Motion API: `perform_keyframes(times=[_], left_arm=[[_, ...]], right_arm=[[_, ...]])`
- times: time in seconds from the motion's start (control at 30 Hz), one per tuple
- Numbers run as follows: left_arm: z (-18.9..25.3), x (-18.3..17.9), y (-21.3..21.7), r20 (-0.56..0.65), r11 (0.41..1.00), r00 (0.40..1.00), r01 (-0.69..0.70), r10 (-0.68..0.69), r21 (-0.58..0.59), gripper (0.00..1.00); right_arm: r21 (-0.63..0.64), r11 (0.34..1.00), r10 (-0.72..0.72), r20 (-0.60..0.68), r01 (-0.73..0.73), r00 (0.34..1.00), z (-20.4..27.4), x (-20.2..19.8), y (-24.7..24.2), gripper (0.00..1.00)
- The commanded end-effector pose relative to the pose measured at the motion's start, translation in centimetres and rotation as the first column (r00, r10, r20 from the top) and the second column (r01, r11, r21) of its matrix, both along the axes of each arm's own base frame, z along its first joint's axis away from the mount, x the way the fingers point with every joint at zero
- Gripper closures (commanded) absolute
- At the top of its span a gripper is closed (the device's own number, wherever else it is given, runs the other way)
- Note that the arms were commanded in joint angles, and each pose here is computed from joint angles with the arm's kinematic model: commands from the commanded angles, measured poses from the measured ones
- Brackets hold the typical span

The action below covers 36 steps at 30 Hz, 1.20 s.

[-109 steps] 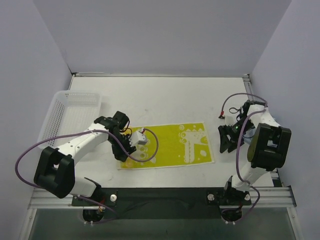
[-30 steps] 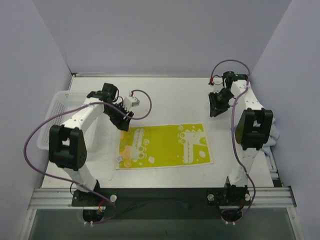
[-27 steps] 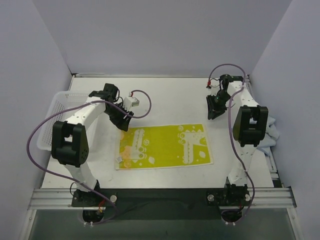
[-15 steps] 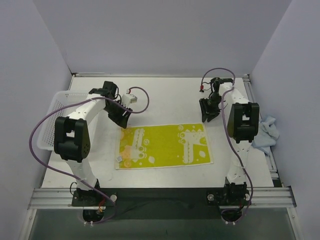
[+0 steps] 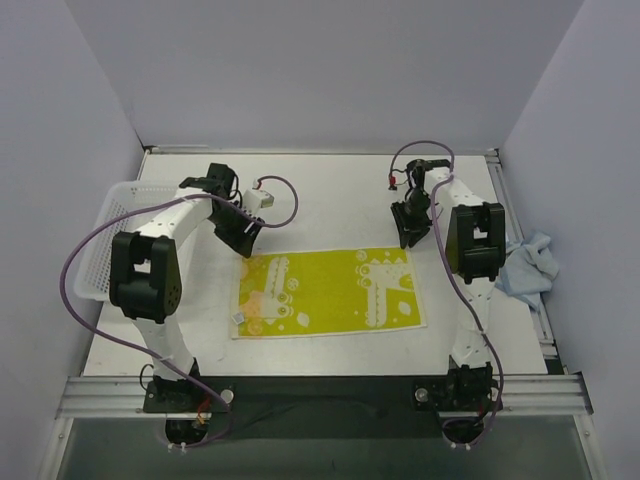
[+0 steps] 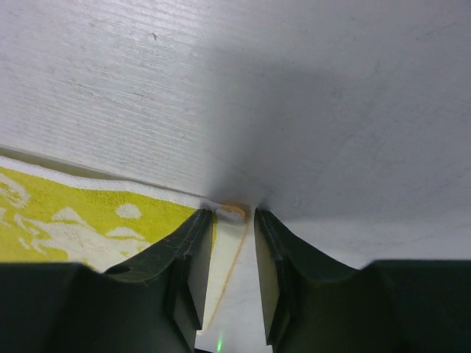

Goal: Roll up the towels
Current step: Flatten the towel, then fold the towel

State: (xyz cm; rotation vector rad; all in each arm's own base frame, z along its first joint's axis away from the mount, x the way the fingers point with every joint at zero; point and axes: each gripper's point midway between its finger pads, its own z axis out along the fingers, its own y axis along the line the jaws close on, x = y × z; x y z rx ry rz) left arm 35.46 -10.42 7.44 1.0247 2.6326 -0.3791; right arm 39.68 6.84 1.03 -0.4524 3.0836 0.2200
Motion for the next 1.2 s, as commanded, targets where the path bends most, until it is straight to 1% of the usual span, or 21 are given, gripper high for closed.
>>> perform_keyframes(times=[0.0,0.07,0.1,0.13,0.23,0.5,0.7,0.8,0.83,0.9,1.13,1.17], left_arm=[[-0.1,1.5,0.5,0.036,0.999,0.999,-0.01,0.009,0.033,0.36],[-0.8,1.4,0.6,0.018,0.999,1.0,-0.017,0.016,0.039,0.37],[-0.9,1.4,0.5,0.014,0.999,1.0,-0.023,0.022,0.035,0.38],[-1.2,1.4,0.5,0.006,0.999,1.0,-0.027,0.027,0.036,0.38],[-1.6,1.7,0.6,0.002,0.999,0.999,-0.033,0.033,0.043,0.39],[-3.4,2.2,1.7,-0.006,0.993,0.999,-0.034,0.035,0.112,0.43],[-4.0,3.4,2.2,0.029,0.988,0.999,-0.046,0.043,0.145,0.45],[-4.0,3.7,2.1,0.031,0.989,0.999,-0.044,0.04,0.141,0.46],[-4.1,3.7,2.0,0.029,0.99,0.999,-0.039,0.036,0.134,0.49],[-4.3,3.4,1.6,0.015,0.993,0.999,-0.032,0.031,0.116,0.51],[-5.0,2.4,0.8,-0.06,0.996,0.996,-0.06,0.064,0.066,0.71],[-5.0,2.4,0.8,-0.066,0.996,0.996,-0.062,0.067,0.066,0.75]], right_arm=[[-0.016,1.0,0.006,-0.021,-0.006,1.0,-0.5,-0.2,0.1,0.77],[-0.009,1.0,0.015,-0.026,-0.015,1.0,-0.4,-0.6,0.4,0.87],[-0.006,1.0,0.019,-0.027,-0.02,0.999,-0.4,-0.7,0.5,0.96],[-0.001,1.0,0.019,-0.028,-0.02,0.999,-0.3,-0.8,0.5,1.0],[0.004,1.0,0.017,-0.021,-0.016,1.0,0.0,-0.6,0.6,1.0],[0.031,1.0,0.006,0.006,-0.006,1.0,1.1,-0.2,0.7,1.0],[0.047,0.999,0.0,0.009,-0.001,1.0,1.3,-0.1,0.6,1.0],[0.049,0.999,0.0,0.004,-0.001,1.0,1.2,-0.2,0.7,1.0],[0.049,0.999,-0.001,0.003,0.001,1.0,1.2,-0.2,0.6,1.0],[0.049,0.999,-0.001,0.001,0.001,1.0,1.1,-0.2,0.6,1.0],[0.037,0.999,-0.007,-0.004,0.008,1.0,0.9,-0.2,0.2,1.0],[0.037,0.999,-0.009,-0.004,0.009,1.0,1.0,-0.2,0.2,1.0]])
